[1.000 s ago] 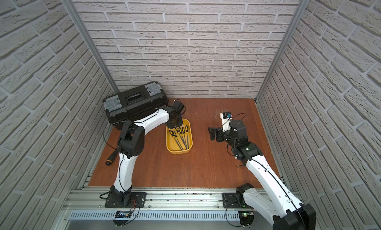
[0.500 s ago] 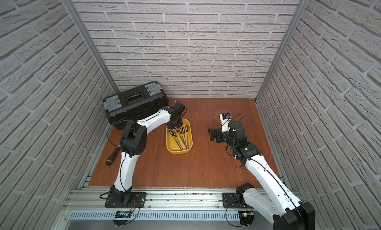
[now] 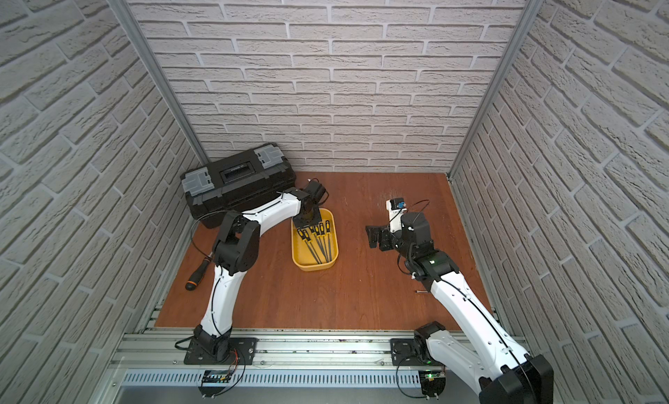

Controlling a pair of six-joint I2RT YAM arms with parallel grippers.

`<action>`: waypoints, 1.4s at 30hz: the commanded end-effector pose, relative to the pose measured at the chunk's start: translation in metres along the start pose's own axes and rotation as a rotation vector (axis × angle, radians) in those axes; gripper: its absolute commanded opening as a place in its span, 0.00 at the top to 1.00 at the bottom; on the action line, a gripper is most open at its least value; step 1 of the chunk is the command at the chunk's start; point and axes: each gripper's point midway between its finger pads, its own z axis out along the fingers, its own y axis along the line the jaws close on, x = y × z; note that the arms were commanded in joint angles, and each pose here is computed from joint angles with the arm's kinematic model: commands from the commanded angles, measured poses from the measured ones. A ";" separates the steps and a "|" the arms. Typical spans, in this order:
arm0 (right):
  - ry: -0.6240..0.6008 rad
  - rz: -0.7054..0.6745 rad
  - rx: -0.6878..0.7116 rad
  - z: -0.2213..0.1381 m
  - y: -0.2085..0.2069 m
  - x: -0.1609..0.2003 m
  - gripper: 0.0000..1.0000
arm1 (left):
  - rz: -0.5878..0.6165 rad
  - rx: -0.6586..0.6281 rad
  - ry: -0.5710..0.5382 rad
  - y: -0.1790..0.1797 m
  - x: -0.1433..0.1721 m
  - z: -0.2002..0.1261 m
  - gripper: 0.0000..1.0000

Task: Take the file tool out of the storage box
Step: Pick up the file tool from the storage box.

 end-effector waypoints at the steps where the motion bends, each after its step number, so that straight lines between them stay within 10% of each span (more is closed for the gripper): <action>1: -0.018 0.001 -0.002 -0.004 0.002 0.000 0.01 | 0.005 -0.026 0.014 0.002 0.008 0.013 0.73; 15: 0.003 -0.006 -0.023 -0.004 0.006 0.003 0.01 | 0.009 0.008 0.011 -0.001 0.006 0.008 0.83; 32: 0.106 0.078 -0.257 -0.003 0.049 0.009 0.01 | 0.042 0.272 -0.171 -0.025 -0.025 -0.086 0.84; 42: 0.226 0.169 -0.488 0.009 0.096 0.001 0.23 | 0.087 0.523 -0.211 -0.045 -0.018 -0.136 0.83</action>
